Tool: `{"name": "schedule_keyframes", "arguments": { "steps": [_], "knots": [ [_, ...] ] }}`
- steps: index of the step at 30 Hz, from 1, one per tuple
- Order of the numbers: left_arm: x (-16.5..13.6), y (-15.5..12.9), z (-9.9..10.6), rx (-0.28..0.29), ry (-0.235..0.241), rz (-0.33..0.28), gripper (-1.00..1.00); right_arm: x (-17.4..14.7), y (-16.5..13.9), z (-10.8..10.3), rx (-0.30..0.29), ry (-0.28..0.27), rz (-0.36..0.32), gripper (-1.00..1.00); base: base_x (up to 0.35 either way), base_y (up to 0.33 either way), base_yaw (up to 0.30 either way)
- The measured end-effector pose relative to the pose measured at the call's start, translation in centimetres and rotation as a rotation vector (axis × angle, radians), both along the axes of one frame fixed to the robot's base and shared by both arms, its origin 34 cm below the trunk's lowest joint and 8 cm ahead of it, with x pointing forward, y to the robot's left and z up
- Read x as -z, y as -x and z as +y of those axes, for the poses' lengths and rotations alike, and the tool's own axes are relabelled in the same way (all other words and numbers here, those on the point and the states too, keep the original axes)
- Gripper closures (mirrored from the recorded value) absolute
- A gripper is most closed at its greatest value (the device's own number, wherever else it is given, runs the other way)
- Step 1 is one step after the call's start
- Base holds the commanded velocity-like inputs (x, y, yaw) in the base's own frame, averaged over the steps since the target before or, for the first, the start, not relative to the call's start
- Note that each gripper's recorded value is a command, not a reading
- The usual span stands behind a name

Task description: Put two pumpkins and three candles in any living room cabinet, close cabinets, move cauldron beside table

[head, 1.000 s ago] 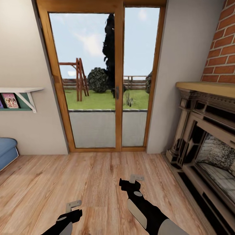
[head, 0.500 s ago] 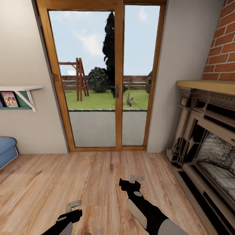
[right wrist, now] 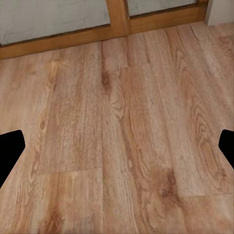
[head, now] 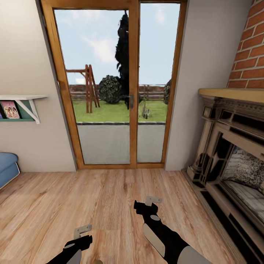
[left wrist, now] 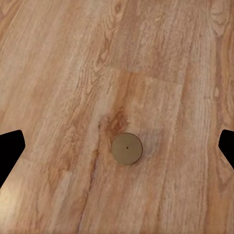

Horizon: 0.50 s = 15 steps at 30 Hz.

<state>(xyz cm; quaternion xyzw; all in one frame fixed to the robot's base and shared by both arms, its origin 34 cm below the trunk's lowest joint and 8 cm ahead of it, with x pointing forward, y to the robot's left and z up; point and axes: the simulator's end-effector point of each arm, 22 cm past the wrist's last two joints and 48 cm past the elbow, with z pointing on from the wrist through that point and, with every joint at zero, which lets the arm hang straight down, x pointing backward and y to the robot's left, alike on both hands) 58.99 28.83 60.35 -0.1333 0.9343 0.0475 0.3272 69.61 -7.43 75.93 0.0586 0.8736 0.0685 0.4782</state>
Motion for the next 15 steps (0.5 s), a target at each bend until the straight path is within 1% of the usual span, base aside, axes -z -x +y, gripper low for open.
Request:
{"name": "schedule_keyframes", "arguments": {
  "steps": [15],
  "knots": [
    [2.5, 0.1, 0.0, 0.000, 0.000, 0.000, -1.00, 2.5, 0.1, 0.0, 0.000, -0.001, 0.000, -1.00, 0.000, 0.000, 0.000]
  ]
}}
